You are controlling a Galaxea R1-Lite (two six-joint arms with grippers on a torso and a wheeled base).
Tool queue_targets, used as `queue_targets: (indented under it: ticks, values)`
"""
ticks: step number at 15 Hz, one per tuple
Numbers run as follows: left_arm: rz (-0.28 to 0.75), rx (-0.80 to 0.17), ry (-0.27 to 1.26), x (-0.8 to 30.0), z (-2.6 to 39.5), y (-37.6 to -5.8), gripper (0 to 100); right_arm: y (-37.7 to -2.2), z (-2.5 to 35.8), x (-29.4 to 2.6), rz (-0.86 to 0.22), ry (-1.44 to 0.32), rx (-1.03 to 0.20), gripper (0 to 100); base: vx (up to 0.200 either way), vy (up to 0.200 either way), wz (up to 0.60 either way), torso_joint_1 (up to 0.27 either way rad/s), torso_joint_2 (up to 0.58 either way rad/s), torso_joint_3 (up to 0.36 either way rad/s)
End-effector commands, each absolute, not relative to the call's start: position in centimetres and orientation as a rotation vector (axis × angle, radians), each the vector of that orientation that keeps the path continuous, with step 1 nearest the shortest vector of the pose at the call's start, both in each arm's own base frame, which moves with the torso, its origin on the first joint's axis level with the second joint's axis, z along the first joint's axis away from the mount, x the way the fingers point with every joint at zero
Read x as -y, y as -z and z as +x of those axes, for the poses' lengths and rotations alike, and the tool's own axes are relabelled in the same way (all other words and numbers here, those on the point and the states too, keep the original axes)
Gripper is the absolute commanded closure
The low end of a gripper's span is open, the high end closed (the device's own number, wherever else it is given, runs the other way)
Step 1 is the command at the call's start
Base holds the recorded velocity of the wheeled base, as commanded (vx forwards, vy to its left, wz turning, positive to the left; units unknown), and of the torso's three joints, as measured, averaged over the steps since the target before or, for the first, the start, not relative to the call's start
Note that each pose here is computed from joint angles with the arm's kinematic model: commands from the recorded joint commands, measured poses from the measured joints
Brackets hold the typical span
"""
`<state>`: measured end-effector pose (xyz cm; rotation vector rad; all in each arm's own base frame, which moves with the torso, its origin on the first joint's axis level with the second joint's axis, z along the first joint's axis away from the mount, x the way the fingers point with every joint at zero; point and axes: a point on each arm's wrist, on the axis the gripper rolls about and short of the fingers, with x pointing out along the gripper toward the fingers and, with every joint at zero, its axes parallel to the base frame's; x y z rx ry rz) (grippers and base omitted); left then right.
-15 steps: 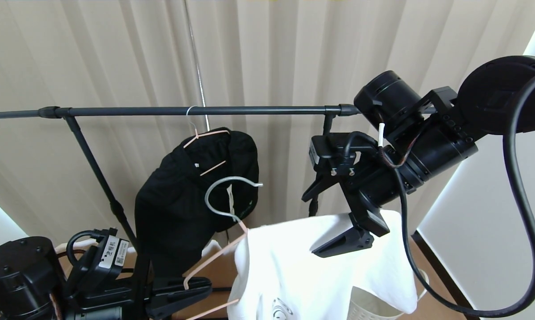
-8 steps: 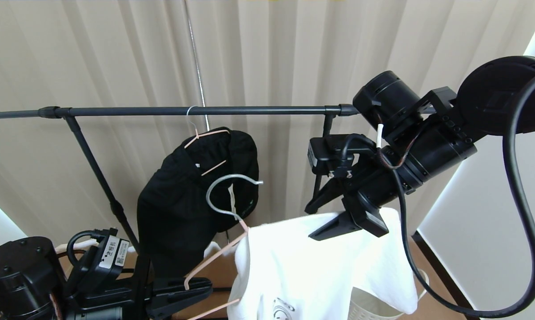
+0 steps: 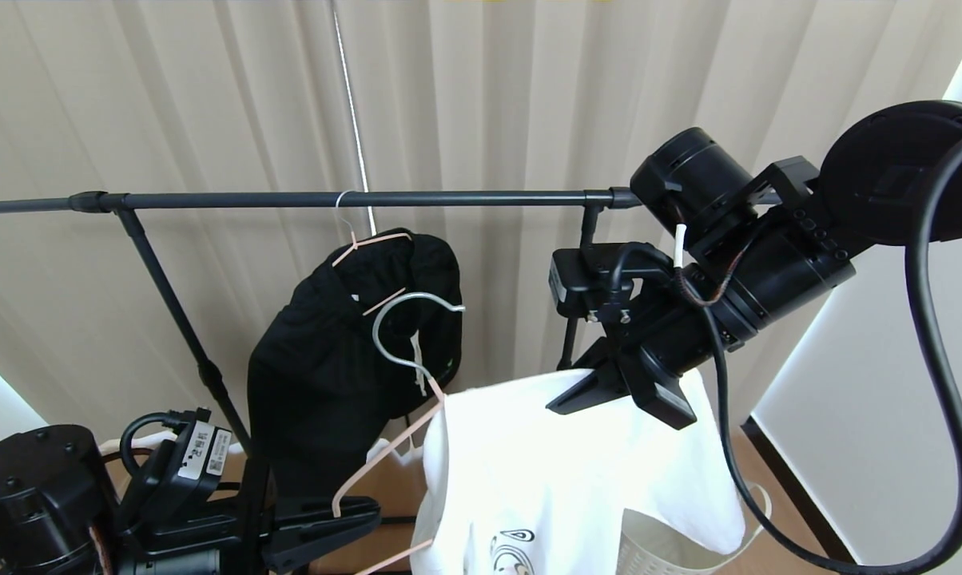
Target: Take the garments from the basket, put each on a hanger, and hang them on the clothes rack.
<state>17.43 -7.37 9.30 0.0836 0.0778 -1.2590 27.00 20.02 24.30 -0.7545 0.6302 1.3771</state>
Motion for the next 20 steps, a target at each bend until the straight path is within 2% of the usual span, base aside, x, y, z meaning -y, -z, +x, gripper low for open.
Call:
queue_targets:
  ticks: [1,8,9,16,18,20]
  values:
    - [0.080,-0.084,1.255,7.3,17.5,-9.2,100,-24.4,26.9,-20.0,-0.755,-1.376,-0.626,100,0.000,0.000,0.00,0.000,0.00,0.000]
    - [0.080,-0.080,1.248,7.2,17.5,-9.3,100,-24.7,26.8,-19.8,-0.755,-1.374,-0.618,100,0.000,0.000,0.00,0.000,0.00,0.000]
    - [0.081,-0.079,1.248,7.2,17.5,-9.3,0,-24.8,26.7,-19.8,-0.755,-1.374,-0.616,100,0.000,0.000,0.00,0.000,0.00,0.000]
    - [0.059,-0.097,1.209,6.5,17.8,-9.3,0,-25.4,25.7,-19.1,-0.760,-1.369,-0.603,100,0.000,0.000,0.00,0.000,0.00,0.000]
    - [0.019,-0.087,1.165,6.0,18.4,-10.0,0,-25.9,25.9,-18.9,-0.825,-1.258,-0.589,100,0.000,0.000,0.00,0.000,0.00,0.000]
    - [-0.072,-0.097,1.119,5.7,19.1,-11.1,0,-26.7,26.1,-18.8,-0.875,-1.104,-0.562,100,0.000,0.000,0.00,0.000,0.00,0.000]
